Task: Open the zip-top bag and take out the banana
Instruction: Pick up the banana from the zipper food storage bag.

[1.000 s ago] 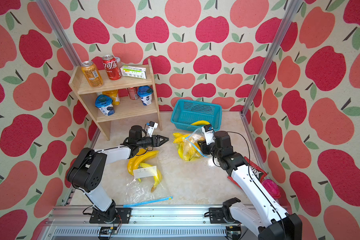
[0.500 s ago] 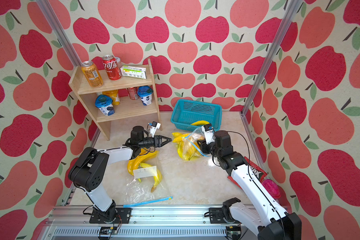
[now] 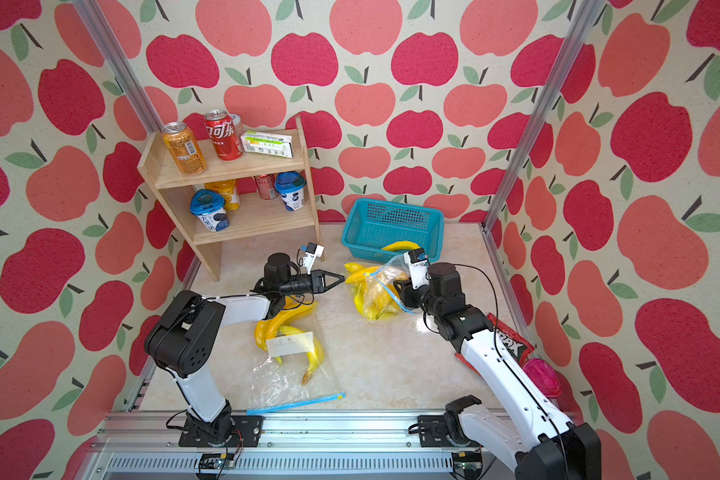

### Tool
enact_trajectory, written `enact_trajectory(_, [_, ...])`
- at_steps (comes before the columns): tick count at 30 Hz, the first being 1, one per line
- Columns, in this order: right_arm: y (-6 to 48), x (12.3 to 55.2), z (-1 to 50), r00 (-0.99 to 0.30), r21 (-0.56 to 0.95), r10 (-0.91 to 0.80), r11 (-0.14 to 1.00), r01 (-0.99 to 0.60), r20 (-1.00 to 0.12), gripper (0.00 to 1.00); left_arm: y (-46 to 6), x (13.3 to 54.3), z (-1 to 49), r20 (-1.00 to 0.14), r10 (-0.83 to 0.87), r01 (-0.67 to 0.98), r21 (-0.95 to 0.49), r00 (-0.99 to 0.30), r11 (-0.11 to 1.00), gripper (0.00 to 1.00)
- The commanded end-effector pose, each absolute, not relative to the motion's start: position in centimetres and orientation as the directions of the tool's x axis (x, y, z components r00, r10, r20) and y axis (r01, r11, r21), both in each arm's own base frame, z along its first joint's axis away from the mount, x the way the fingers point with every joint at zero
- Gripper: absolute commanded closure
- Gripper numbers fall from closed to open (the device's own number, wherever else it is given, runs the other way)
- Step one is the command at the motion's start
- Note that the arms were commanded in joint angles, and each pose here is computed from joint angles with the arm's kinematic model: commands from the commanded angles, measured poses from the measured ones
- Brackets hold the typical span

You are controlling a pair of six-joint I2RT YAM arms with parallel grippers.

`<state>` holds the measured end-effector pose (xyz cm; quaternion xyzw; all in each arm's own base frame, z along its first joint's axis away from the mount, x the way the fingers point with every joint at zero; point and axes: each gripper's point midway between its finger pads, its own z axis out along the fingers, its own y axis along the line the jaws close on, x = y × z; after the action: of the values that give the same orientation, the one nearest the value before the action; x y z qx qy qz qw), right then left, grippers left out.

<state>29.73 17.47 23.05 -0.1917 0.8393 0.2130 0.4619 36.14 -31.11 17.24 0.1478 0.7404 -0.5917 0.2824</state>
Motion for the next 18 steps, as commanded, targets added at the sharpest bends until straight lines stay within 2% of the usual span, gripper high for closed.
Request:
enact_trajectory(1, [18.1, 30.1, 25.4, -0.439, 0.204, -0.067, 0.815, -0.542, -0.896, 0.82, -31.6, 36.5, 17.2, -0.594, -0.117, 0.559, -0.795, -0.796, 0.237, 1.0])
enact_trajectory(5, [18.3, 30.3, 25.5, -0.443, 0.207, -0.07, 0.811, -0.547, -0.894, 0.82, -31.5, 37.0, 16.6, -0.584, -0.132, 0.542, -0.8, -0.801, 0.257, 1.0])
enact_trajectory(8, [18.3, 30.5, 25.2, -0.461, 0.206, -0.081, 0.817, -0.538, -0.884, 0.83, -30.9, 37.8, 15.3, -0.571, -0.154, 0.502, -0.798, -0.806, 0.334, 1.0])
enact_trajectory(10, [18.4, 30.6, 24.8, -0.483, 0.21, -0.093, 0.817, -0.537, -0.871, 0.83, -30.0, 38.5, 13.9, -0.572, -0.162, 0.466, -0.775, -0.804, 0.426, 1.0])
enact_trajectory(14, [19.1, 30.5, 23.4, -0.594, 0.246, -0.152, 0.809, -0.534, -0.79, 0.84, -26.8, 40.5, 11.0, -0.62, -0.176, 0.362, -0.639, -0.764, 0.679, 1.0])
enact_trajectory(18, [19.3, 29.8, 23.6, -0.638, 0.278, -0.162, 0.801, -0.531, -0.752, 0.85, -24.4, 42.1, 10.2, -0.69, -0.152, 0.305, -0.492, -0.708, 0.815, 1.0])
